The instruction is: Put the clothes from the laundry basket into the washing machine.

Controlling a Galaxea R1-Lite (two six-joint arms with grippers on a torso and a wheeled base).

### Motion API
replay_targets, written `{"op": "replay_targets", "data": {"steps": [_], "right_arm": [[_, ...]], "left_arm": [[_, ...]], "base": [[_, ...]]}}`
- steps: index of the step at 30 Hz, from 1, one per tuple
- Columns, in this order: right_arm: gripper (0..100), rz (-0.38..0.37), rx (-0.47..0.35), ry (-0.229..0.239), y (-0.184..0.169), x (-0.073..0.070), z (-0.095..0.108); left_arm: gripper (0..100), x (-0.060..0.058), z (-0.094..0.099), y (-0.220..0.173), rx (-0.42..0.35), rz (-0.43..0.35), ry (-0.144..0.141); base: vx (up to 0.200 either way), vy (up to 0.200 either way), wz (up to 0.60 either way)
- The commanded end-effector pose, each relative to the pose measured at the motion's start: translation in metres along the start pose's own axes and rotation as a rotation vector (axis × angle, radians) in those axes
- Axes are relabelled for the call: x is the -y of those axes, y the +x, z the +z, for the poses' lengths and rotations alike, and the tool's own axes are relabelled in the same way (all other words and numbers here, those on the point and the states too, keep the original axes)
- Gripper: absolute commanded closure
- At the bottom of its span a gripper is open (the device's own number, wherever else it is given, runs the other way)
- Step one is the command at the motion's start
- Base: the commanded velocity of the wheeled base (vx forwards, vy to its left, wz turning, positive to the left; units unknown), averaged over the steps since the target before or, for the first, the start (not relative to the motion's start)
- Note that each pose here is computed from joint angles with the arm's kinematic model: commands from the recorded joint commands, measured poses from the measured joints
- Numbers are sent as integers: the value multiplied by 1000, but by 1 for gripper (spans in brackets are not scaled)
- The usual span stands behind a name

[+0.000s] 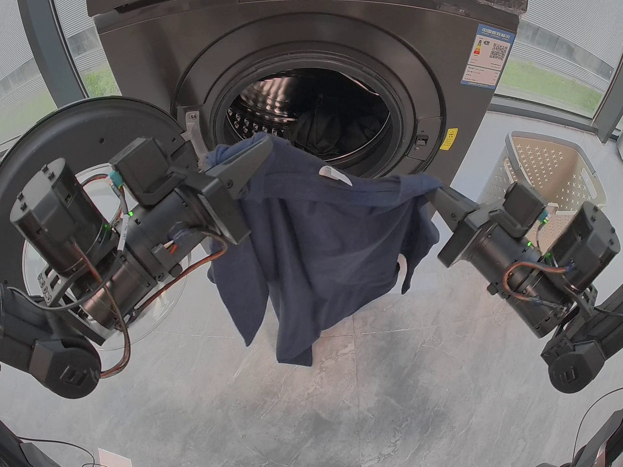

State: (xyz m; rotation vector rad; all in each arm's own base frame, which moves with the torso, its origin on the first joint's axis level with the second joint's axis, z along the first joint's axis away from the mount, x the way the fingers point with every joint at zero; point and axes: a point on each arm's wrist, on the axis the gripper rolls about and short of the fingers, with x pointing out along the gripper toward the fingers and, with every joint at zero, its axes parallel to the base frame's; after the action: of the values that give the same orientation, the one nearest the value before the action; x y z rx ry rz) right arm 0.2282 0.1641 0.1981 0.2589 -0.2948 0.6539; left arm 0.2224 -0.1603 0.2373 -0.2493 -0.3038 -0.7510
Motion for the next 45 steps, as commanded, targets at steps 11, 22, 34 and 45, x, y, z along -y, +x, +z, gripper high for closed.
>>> {"op": "replay_targets", "data": {"steps": [11,22,34,45], "right_arm": [[0,28,-332,-2,23,-4,-128],[0,68,-342,14,40,-15,-159],[0,-2,-329,-17,5,4,-106],[0,6,-331,-54,28,37,-131]], "left_arm": [[100,15,-5,20,14,-59,-24],[100,16,-4,20,17,-65,-24],[100,13,0,18,30,-62,-18],[100,17,3,16,32,-71,-23]], "base": [[0,0,0],[0,0,0],[0,0,0],[0,0,0]]}}
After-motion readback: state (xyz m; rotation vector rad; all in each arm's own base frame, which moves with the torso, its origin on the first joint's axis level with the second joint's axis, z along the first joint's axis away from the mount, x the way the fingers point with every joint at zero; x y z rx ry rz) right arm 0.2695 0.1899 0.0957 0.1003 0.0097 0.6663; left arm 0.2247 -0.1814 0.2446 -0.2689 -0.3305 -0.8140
